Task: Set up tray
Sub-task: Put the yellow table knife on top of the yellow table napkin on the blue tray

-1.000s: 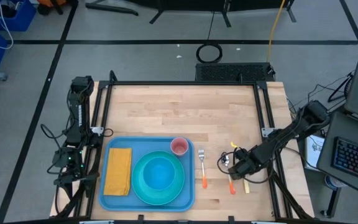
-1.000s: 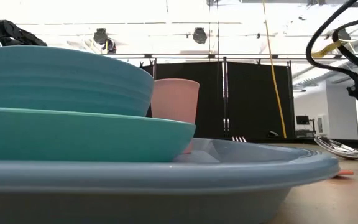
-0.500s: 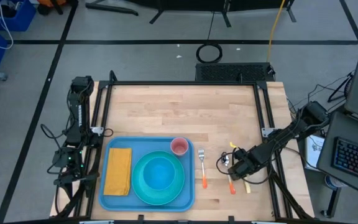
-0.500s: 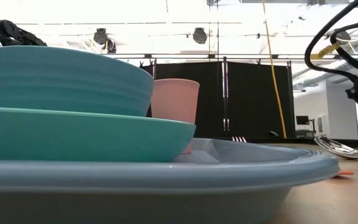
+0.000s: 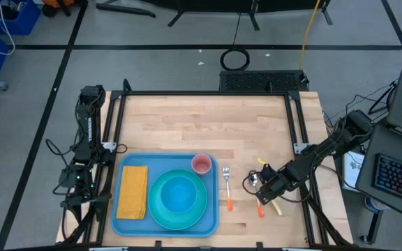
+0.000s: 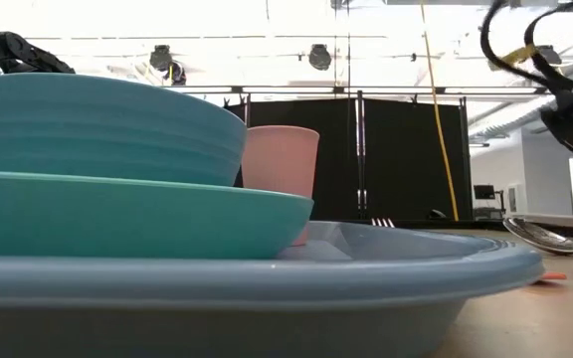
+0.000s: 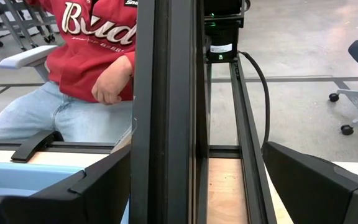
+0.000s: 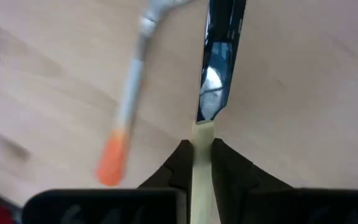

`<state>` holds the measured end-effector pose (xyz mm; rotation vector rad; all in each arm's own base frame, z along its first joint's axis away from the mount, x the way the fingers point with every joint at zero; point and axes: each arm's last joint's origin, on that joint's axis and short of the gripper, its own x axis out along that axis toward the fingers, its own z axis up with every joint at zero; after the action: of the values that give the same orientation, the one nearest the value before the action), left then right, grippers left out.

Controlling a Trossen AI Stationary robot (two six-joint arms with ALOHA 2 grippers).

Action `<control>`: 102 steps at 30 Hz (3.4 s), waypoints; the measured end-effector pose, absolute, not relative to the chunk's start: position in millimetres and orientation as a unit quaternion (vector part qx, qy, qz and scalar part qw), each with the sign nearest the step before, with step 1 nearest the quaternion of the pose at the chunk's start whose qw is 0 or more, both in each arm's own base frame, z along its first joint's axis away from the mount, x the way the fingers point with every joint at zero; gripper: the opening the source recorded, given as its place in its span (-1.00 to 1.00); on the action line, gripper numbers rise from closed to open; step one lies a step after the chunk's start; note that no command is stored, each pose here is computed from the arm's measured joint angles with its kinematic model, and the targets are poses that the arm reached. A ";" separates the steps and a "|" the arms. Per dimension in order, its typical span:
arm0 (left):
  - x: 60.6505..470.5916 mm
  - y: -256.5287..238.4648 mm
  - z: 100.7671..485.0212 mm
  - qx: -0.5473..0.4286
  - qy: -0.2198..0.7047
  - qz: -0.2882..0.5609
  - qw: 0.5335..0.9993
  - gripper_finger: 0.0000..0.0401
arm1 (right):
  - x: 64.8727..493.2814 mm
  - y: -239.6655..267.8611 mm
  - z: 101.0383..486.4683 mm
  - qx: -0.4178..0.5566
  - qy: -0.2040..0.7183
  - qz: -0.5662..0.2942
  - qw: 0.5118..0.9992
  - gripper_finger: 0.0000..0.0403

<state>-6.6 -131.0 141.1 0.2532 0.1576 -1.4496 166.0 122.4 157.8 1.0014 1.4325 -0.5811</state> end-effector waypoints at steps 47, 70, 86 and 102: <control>-6.6 -131.0 141.0 0.115 0.072 -0.660 0.739 0.75 | 171.8 129.4 141.5 0.445 0.609 -0.298 0.585 -0.23; -6.6 -131.0 141.0 0.116 0.072 -0.660 0.739 0.75 | 173.2 128.6 138.5 0.416 0.602 -0.292 0.616 -0.33; -6.6 -131.0 141.0 0.116 0.072 -0.660 0.739 0.75 | 169.0 123.2 133.7 0.431 0.576 -0.305 0.624 -0.85; -6.7 -131.0 141.1 0.115 0.072 -0.660 0.739 0.75 | 165.9 116.8 164.5 0.458 0.470 -0.274 0.703 -0.85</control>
<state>-6.7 -131.0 141.1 0.2533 0.1572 -1.4495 165.9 116.8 164.5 1.0195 1.0452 -0.6088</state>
